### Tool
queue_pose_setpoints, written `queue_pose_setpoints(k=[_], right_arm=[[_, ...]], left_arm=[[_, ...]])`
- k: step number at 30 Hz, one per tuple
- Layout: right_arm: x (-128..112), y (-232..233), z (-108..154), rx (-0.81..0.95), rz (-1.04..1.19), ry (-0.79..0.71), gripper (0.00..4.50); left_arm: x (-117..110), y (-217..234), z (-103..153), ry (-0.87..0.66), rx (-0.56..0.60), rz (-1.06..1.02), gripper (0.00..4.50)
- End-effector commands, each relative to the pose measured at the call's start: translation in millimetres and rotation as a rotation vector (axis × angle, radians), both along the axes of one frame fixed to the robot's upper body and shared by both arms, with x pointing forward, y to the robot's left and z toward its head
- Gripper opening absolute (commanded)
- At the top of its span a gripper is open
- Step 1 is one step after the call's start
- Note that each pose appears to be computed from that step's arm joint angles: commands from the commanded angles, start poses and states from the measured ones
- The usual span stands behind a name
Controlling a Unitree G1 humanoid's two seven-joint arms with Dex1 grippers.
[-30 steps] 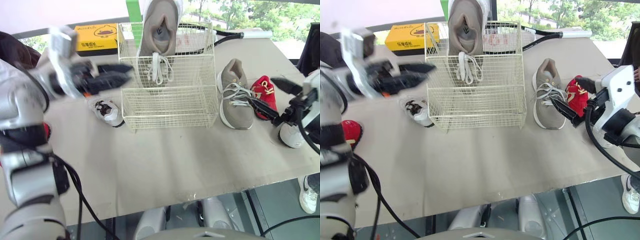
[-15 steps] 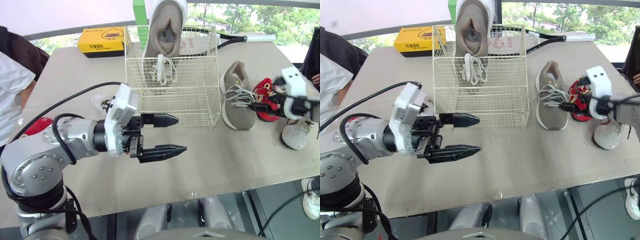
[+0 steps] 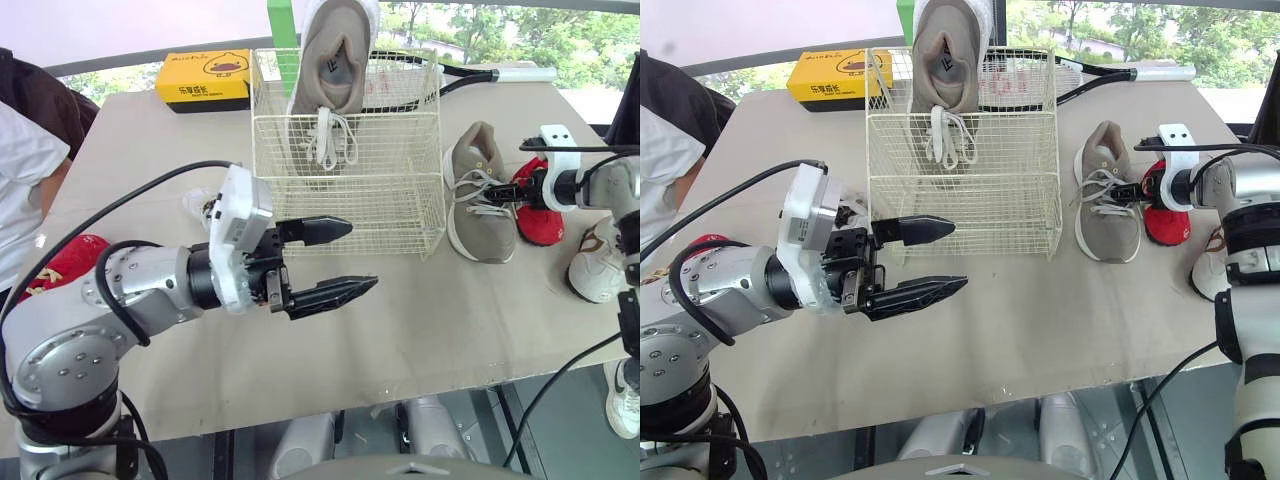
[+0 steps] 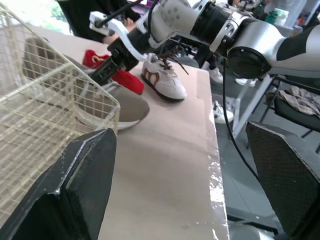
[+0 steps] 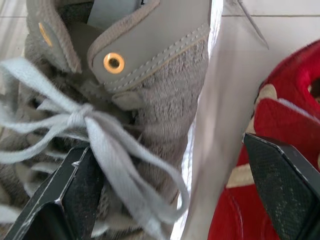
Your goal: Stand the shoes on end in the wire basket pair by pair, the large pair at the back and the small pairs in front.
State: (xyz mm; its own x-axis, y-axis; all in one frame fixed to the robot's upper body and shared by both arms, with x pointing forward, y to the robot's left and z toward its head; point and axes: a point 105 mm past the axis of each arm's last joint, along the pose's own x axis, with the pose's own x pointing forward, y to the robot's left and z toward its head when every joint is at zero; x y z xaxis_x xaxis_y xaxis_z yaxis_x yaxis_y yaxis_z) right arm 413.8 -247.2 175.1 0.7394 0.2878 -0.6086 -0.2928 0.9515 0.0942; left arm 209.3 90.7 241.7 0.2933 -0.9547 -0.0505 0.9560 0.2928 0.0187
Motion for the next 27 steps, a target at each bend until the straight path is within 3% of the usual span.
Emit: queue_pose_setpoints(k=[1, 3, 11, 19, 27], right_arm=[[5, 5, 4, 0.036, 0.03, 0.002, 3.85], [6, 9, -2, 0.036, 0.045, 0.024, 3.4], [10, 12, -17, -0.011, 0.092, 0.048, 0.08], [15, 3, 6, 0.046, 0.05, -0.063, 0.03], [4, 0, 30, 0.156, -0.011, -0.156, 0.03]], left_arm=[[-5, -2, 1, -0.028, -0.001, -0.013, 4.48], [-4, -2, -1, -0.025, -0.002, -0.013, 4.5], [0, 0, -6, -0.016, 0.01, -0.029, 4.5], [0, 4, -9, 0.009, 0.026, -0.06, 4.5], [1, 5, -12, 0.026, 0.028, -0.072, 4.5]])
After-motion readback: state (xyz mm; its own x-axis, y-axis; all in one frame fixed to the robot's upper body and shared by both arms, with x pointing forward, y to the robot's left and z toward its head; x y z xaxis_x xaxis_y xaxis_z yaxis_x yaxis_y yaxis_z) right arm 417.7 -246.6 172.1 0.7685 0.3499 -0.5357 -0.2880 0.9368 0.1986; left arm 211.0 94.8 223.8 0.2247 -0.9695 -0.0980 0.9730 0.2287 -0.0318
